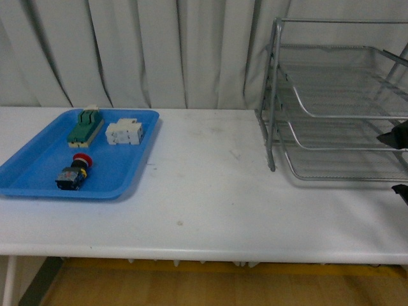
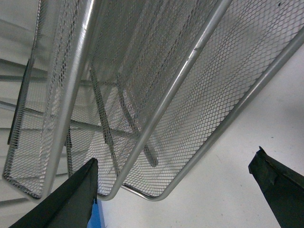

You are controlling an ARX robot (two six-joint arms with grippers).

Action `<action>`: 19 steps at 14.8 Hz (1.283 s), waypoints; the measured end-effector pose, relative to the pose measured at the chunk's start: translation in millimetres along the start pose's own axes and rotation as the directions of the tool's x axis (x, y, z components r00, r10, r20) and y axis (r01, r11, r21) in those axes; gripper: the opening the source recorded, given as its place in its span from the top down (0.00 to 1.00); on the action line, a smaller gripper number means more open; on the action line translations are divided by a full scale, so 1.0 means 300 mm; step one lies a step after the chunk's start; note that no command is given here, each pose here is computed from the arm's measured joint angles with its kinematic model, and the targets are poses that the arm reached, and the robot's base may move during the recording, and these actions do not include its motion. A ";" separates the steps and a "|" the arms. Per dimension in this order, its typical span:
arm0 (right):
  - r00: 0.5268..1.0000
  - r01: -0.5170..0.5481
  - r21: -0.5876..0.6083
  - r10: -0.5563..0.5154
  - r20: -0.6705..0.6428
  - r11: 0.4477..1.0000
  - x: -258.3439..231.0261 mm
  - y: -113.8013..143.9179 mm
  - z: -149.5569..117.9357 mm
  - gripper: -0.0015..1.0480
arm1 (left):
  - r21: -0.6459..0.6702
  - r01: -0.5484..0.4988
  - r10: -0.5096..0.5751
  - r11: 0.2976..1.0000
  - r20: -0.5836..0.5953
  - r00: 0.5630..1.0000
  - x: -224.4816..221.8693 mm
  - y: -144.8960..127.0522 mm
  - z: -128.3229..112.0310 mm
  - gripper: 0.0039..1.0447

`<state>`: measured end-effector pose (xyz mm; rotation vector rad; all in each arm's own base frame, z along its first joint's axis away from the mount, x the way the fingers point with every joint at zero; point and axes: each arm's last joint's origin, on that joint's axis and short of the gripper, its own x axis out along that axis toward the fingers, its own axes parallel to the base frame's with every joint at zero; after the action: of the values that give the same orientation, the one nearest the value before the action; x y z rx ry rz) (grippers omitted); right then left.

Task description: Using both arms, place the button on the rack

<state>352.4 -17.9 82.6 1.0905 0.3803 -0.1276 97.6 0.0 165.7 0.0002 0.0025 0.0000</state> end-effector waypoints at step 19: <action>0.997 -0.074 0.252 0.069 0.029 0.965 0.073 -0.023 -0.124 0.96 | 0.000 0.000 0.000 1.000 0.000 1.000 0.000 0.000 0.000 0.06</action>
<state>362.0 13.5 54.0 1.3529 0.3114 -0.1245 97.6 0.0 165.7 0.0002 0.0025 0.0000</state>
